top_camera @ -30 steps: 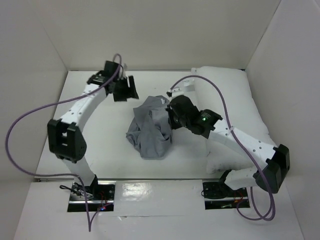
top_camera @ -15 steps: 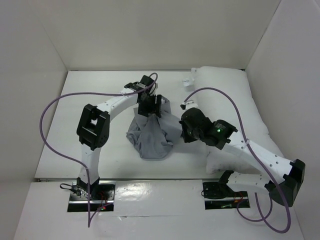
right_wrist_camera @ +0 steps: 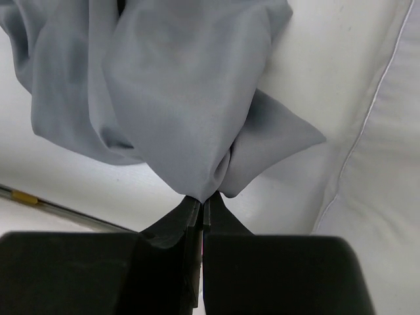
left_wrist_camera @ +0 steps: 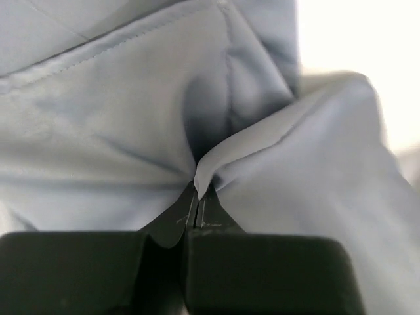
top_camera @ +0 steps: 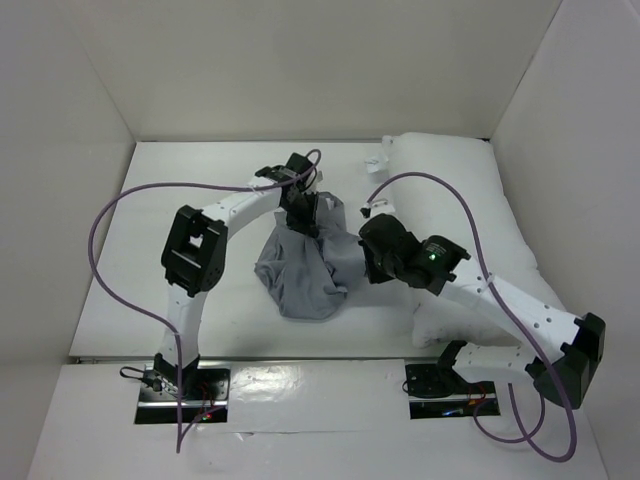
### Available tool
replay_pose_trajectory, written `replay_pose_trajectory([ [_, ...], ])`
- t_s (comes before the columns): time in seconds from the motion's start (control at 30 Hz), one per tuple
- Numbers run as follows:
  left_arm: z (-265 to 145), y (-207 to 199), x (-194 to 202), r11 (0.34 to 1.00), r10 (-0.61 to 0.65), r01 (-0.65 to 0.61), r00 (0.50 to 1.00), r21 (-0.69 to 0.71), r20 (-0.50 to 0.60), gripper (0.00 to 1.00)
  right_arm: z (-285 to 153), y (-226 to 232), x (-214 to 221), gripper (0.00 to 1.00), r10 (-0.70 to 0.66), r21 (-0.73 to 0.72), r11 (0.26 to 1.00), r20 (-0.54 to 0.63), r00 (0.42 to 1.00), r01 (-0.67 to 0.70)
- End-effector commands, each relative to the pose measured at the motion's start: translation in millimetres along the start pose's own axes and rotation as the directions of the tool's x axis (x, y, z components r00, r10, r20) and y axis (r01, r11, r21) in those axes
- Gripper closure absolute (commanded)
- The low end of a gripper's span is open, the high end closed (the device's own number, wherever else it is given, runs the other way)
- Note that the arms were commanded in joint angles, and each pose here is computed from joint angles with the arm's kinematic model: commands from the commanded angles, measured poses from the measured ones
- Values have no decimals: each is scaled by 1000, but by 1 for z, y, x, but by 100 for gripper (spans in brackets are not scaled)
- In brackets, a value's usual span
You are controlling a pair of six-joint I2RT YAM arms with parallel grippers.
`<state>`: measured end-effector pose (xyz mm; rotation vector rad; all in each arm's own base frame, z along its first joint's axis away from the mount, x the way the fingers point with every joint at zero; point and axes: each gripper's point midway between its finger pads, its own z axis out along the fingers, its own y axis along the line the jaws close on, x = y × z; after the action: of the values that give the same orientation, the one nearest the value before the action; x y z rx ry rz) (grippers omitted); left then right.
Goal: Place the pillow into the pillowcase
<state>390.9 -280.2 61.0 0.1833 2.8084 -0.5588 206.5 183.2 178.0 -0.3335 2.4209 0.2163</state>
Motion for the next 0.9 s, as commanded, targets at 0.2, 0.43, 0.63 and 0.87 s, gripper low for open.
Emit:
replay_pose_trajectory([
  [0.2,-241,-64,-80,967,25,-140,882,210,471,100,-35,2,-116,100,-38,75,997,237,971,21],
  [0.43,-400,-62,-66,960,-19,-197,671,202,741,100,-127,-13,-208,100,23,82,994,502,864,-74],
  [0.63,-522,-77,-30,935,-74,-288,415,209,907,100,-261,-25,-263,100,132,-103,991,791,598,-83],
  [0.87,-611,-105,19,877,-98,-444,214,186,972,100,-361,-33,-298,100,209,-211,977,937,279,-22],
])
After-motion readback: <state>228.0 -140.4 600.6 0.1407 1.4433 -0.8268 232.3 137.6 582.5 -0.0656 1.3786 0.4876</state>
